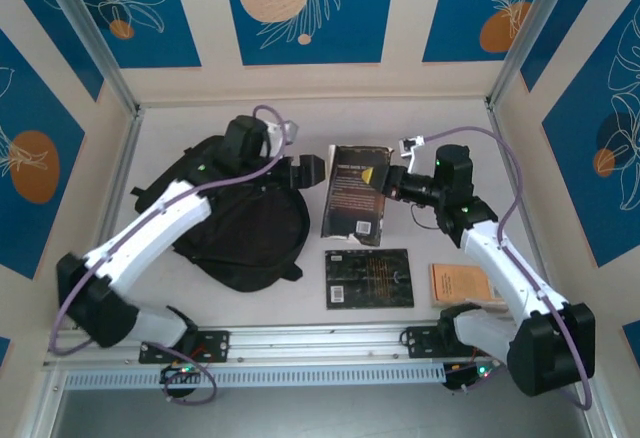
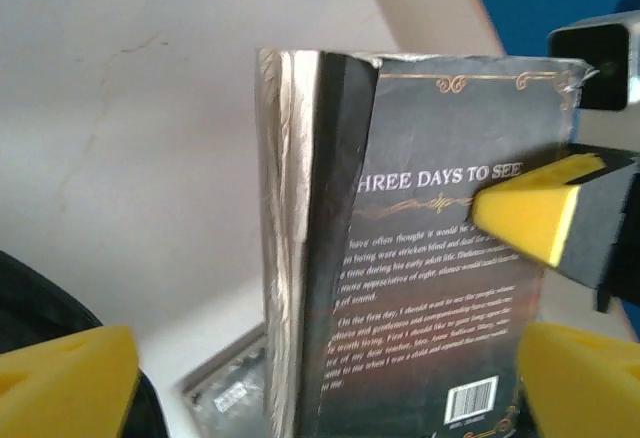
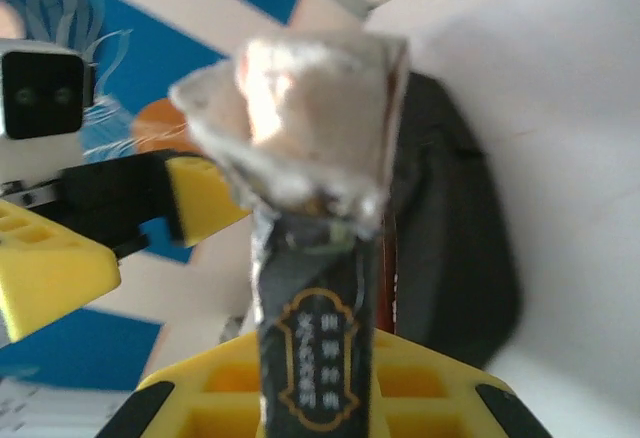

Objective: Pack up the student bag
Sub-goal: Pick up the book from the center of the table, then rotate the book.

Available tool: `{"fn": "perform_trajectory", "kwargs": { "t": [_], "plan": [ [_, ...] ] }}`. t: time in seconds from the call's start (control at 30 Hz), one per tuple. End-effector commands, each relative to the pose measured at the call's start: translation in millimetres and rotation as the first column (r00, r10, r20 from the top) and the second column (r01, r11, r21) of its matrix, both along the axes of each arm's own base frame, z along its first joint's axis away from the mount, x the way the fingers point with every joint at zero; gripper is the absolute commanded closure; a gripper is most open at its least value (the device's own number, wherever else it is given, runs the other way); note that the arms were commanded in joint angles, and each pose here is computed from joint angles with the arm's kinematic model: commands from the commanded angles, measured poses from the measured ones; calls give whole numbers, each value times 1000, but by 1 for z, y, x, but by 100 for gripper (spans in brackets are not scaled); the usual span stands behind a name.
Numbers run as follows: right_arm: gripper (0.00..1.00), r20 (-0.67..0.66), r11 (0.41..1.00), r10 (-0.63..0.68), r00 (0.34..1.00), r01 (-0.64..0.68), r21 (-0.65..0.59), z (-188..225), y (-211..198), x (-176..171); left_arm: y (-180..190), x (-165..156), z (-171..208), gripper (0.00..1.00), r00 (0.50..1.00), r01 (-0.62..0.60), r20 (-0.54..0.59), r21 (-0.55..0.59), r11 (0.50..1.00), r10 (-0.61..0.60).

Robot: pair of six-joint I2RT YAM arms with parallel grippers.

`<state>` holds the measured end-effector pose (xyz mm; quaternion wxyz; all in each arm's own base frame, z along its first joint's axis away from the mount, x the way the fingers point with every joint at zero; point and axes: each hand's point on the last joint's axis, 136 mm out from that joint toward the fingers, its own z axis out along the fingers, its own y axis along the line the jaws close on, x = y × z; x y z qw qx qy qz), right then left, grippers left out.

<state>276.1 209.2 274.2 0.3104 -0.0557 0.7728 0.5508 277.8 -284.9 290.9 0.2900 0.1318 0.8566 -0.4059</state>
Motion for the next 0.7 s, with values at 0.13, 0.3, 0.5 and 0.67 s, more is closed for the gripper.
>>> {"fn": "perform_trajectory", "kwargs": {
  "t": [0.13, 0.3, 0.5, 0.67],
  "plan": [
    [100, 126, 935, 300, 945, -318, 156, 59, 36, -70, 11, -64, -5, 0, 981, 196, 35, -91, 976, -193],
    [100, 158, 898, 365, 918, -391, 202, 76, 45, -95, 20, -90, 9, 0, 968, 244, 99, -155, 957, -231],
    [100, 148, 878, 403, 903, -427, 218, 76, 54, -109, 15, -121, 43, 11, 926, 373, 179, -309, 875, -332],
    [100, 150, 871, 409, 900, -434, 230, 73, 57, -116, 16, -133, 54, 26, 911, 408, 231, -390, 825, -341]
  ]
}}
